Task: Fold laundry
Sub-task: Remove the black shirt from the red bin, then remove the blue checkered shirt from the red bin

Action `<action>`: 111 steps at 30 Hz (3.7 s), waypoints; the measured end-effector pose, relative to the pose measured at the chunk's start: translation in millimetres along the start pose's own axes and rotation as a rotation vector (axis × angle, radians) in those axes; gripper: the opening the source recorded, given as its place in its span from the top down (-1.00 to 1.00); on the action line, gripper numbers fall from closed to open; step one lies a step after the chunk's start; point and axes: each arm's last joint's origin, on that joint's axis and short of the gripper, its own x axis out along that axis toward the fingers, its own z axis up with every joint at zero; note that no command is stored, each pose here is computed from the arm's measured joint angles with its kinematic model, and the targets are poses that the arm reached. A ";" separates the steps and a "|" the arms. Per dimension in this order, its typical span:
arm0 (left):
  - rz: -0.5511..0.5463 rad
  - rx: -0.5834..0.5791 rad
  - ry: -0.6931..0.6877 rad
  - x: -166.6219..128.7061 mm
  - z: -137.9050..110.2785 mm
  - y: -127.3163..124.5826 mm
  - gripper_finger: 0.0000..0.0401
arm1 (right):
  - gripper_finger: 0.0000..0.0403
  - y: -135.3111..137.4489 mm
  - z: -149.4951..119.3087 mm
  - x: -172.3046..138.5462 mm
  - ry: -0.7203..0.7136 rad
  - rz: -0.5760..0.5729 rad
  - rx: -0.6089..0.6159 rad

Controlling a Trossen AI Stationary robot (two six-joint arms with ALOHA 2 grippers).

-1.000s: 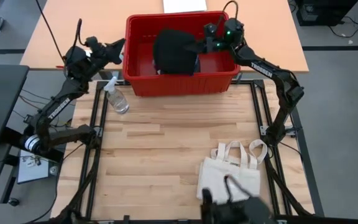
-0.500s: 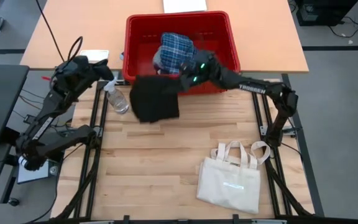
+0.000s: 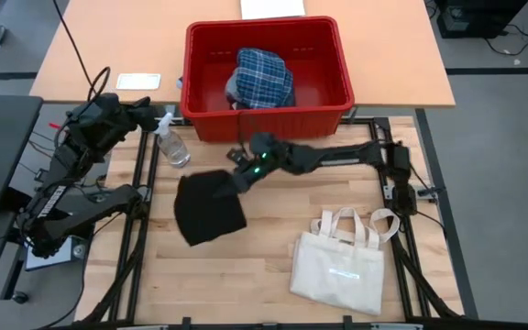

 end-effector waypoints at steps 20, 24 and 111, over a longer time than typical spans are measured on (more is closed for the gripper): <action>-0.173 -0.099 0.071 -0.3 -0.9 -5.6 0.96 | -0.13 -171.3 -50.9 61.3 0.214 0.033 0.255; -0.177 -0.099 0.074 -0.2 -1.1 -5.7 0.96 | -0.47 -164.0 -50.6 61.1 0.215 0.024 0.277; -0.211 -0.338 0.489 390.1 -42.7 -28.8 -0.31 | -0.60 -33.8 138.3 -331.2 -0.519 -0.693 -0.488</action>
